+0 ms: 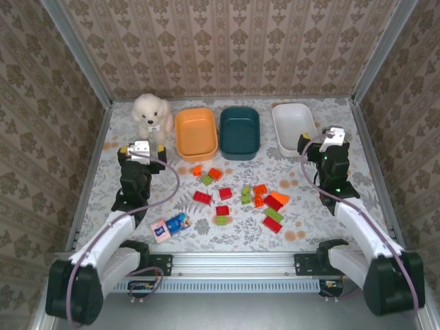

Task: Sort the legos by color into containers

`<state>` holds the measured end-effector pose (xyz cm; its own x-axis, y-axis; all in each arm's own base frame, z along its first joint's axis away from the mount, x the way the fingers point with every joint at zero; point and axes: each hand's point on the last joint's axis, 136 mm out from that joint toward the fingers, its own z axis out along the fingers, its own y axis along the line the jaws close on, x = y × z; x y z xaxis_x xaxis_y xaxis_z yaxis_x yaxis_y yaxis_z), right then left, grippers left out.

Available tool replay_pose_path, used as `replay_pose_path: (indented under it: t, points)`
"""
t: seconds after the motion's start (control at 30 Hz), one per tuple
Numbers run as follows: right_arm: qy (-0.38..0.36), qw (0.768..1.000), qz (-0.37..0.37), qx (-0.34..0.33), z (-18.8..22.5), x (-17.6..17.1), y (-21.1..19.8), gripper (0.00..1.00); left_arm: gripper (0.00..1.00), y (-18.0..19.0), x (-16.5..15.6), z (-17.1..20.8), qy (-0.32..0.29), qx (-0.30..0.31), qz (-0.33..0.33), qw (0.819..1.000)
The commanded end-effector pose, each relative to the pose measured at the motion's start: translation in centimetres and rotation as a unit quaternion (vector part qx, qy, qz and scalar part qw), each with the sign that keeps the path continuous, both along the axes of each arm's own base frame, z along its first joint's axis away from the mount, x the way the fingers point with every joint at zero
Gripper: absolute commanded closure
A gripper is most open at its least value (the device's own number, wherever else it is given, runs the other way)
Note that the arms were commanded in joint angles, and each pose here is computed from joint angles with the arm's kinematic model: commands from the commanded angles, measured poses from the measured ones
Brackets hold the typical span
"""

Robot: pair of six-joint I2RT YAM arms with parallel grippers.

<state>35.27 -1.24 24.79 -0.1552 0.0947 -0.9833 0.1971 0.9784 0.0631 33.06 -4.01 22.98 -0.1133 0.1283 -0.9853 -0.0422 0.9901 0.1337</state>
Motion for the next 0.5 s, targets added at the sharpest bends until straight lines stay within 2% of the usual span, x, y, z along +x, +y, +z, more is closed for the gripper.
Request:
replay_pose_path:
  t: [0.0,0.03,0.1,0.13,0.17,0.2,0.27,0.33,0.4,0.47]
  points:
    - [-0.015,1.0,-0.021,0.01,5.6,-3.1,-0.1,0.0,0.0,1.1,-2.1,1.6,0.027,0.006,0.044,0.999]
    - [-0.026,0.999,-0.025,0.029,7.5,-3.9,0.0,0.0,0.0,0.8,-2.6,2.7,0.024,0.001,0.041,0.999]
    - [-0.003,0.99,-0.036,0.137,9.6,-5.5,0.1,0.0,0.0,0.9,-3.6,4.3,0.046,-0.05,0.052,0.996]
    - [0.034,0.984,-0.043,0.172,9.0,-6.4,0.2,0.0,0.0,0.8,-4.4,4.2,0.086,-0.103,0.053,0.99]
    - [0.064,0.97,-0.08,0.218,7.6,-7.6,-0.4,0.0,0.0,0.3,-5.1,3.8,0.128,-0.15,0.047,0.979]
    - [0.08,0.962,-0.096,0.243,6.5,-8.2,-0.6,0.0,0.0,-0.6,-5.2,3.6,0.148,-0.169,0.026,0.974]
    - [0.096,0.967,0.009,0.236,6.1,-7.5,2.6,0.0,0.0,-2.9,-4.7,1.9,0.191,-0.218,-0.027,0.957]
    - [0.131,0.96,0.032,0.245,5.2,-7.7,3.8,0.0,0.0,-3.9,-4.6,-0.6,0.252,-0.26,-0.024,0.932]
    - [0.199,0.948,0.05,0.245,3.4,-8.0,5.3,0.0,0.0,-5.7,-4.7,-2.7,0.318,-0.255,-0.032,0.912]
    - [0.248,0.939,0.074,0.226,2.1,-8.2,7.1,0.0,0.0,-7.4,-4.9,-4.6,0.364,-0.222,-0.031,0.904]
